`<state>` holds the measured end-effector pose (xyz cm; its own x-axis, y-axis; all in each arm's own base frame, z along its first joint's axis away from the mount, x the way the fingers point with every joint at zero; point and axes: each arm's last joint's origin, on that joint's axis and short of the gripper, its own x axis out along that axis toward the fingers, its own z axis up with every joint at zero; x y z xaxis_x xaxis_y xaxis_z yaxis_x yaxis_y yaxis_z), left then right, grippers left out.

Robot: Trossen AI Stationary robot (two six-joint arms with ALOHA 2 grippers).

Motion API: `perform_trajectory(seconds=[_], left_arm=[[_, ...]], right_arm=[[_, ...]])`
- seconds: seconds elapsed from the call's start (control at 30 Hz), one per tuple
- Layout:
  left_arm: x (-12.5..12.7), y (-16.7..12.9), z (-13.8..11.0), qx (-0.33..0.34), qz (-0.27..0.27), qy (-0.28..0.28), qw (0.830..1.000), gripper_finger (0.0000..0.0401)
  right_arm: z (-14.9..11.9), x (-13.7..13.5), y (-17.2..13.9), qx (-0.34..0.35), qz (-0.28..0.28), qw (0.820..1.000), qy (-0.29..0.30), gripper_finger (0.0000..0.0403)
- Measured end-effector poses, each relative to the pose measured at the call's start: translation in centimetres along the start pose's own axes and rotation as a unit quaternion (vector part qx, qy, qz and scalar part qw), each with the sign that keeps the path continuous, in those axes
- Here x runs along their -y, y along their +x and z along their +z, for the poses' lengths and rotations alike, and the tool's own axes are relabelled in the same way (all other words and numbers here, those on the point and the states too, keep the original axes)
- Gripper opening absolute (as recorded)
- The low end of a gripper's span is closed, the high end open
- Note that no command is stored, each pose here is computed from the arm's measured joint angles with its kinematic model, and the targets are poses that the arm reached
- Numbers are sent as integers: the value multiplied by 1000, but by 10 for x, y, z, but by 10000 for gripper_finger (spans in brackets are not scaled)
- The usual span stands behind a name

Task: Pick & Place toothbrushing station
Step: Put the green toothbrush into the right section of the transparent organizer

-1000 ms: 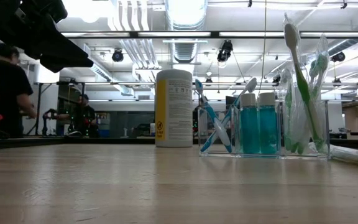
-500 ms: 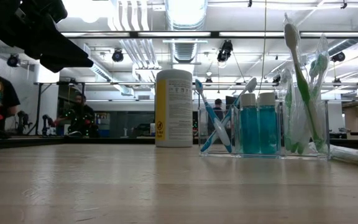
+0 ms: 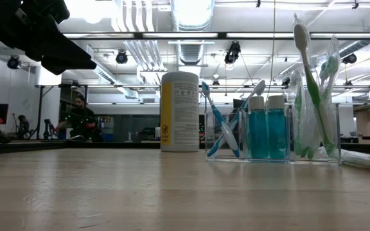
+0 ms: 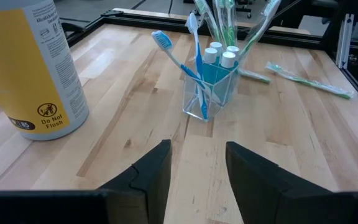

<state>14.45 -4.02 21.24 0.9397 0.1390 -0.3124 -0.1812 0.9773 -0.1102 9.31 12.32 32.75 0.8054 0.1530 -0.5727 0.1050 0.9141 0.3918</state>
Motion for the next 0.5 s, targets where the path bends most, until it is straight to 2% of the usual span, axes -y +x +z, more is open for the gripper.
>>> perform_trajectory(seconds=[0.33, 0.5], left_arm=[[0, 0, 0, 0, 0, 0, 1000, 157], [0, 0, 0, 0, 0, 0, 1000, 157]], right_arm=[[16, -14, -2, 140, 17, 988, 63, 8], [21, -17, 1, 179, 4, 980, 89, 8]])
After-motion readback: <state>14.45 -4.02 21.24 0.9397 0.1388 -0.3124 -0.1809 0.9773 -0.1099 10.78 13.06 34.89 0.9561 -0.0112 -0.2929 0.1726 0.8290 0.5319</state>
